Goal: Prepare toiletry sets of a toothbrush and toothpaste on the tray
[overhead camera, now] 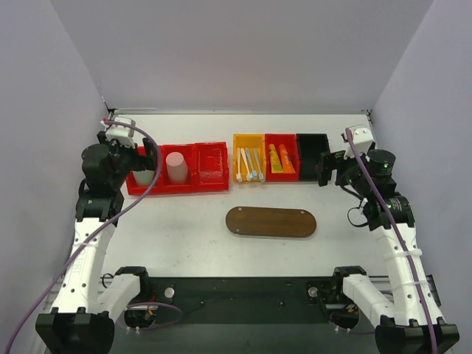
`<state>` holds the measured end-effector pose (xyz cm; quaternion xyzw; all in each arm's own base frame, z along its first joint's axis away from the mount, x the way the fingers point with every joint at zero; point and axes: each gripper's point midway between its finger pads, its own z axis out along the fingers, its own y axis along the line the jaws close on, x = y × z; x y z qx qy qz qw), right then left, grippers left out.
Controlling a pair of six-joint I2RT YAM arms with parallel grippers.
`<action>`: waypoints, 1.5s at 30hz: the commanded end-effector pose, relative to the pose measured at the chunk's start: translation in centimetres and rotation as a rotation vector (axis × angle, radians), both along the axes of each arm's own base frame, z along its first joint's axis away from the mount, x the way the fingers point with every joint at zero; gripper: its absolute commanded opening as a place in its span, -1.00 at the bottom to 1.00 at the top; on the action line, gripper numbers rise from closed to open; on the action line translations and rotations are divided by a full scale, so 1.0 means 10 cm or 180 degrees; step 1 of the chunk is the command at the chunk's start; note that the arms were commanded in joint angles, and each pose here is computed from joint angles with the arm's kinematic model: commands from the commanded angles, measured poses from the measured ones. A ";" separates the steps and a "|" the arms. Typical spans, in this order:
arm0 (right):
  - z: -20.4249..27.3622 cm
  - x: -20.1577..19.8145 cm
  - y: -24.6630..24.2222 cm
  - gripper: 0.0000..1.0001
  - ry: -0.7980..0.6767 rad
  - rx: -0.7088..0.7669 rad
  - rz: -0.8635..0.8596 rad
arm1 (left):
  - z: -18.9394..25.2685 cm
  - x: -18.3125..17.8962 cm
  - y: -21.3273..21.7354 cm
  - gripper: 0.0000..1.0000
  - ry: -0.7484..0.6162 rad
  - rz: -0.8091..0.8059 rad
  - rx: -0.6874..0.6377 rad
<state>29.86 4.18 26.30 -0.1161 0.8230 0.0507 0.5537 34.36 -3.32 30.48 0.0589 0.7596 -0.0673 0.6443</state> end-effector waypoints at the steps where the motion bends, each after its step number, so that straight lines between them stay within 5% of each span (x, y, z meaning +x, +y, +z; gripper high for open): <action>1: 0.26 0.01 0.04 1.00 -0.0214 0.0005 0.0080 | 0.30 -0.08 0.05 0.95 -0.0199 0.0006 0.0164; 19: 0.21 0.00 0.13 1.00 -0.0111 0.0000 0.0274 | 0.05 -0.30 -0.50 0.95 0.0121 -0.1389 0.0871; 25: 0.14 0.04 0.17 1.00 -0.0019 0.0000 0.0346 | -0.29 -0.28 -1.01 0.94 0.0425 -0.2098 0.1581; 31: 0.08 0.03 0.20 1.00 0.0058 0.0001 0.0414 | -0.73 -0.14 -1.36 0.92 0.0307 -0.2794 0.2833; 45: -0.06 0.05 0.22 1.00 0.0169 -0.0045 0.0490 | -1.52 0.59 -1.61 0.86 0.0920 -0.3376 0.3630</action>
